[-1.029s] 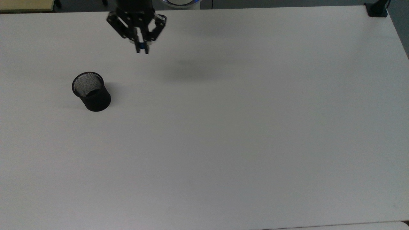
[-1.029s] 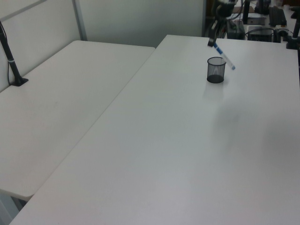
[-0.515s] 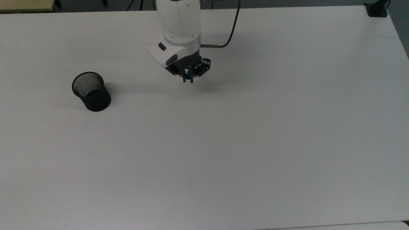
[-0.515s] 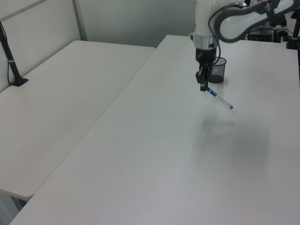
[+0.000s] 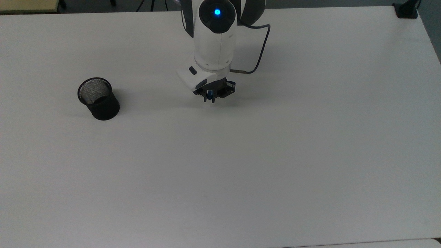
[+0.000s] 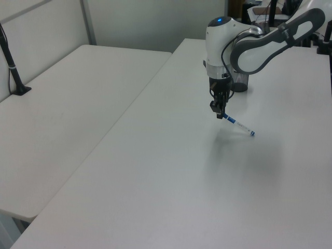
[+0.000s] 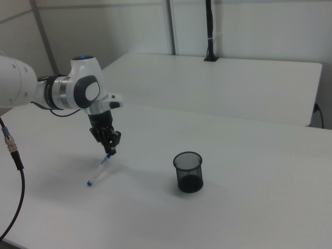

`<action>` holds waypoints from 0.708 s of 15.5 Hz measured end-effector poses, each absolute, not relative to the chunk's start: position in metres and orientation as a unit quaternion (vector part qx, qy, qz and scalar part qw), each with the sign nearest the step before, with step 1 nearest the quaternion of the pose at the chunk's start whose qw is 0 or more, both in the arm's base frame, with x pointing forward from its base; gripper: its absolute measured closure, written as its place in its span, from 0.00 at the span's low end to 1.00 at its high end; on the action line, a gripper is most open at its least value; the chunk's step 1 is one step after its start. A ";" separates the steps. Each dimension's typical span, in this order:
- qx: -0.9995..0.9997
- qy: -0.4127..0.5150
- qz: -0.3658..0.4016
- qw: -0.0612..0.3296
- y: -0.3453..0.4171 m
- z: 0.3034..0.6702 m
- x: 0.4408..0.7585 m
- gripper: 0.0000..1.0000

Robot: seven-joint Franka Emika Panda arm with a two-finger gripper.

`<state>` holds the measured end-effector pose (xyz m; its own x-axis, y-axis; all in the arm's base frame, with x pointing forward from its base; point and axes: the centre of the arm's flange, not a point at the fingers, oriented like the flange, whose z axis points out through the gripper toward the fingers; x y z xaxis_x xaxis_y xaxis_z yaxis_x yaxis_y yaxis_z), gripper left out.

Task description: Remove the marker

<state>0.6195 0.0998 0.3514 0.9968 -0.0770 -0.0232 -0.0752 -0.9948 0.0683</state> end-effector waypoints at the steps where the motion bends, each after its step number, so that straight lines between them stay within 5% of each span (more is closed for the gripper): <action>1: 0.999 -0.040 -0.012 0.034 0.100 0.352 0.620 0.63; 7: 0.998 -0.056 -0.005 0.032 0.099 0.358 0.623 0.01; 11: 0.997 -0.066 0.020 0.031 0.094 0.393 0.628 0.00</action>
<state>0.6279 0.0942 0.3933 0.9905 -0.1300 0.0449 -0.1325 -0.9894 0.0587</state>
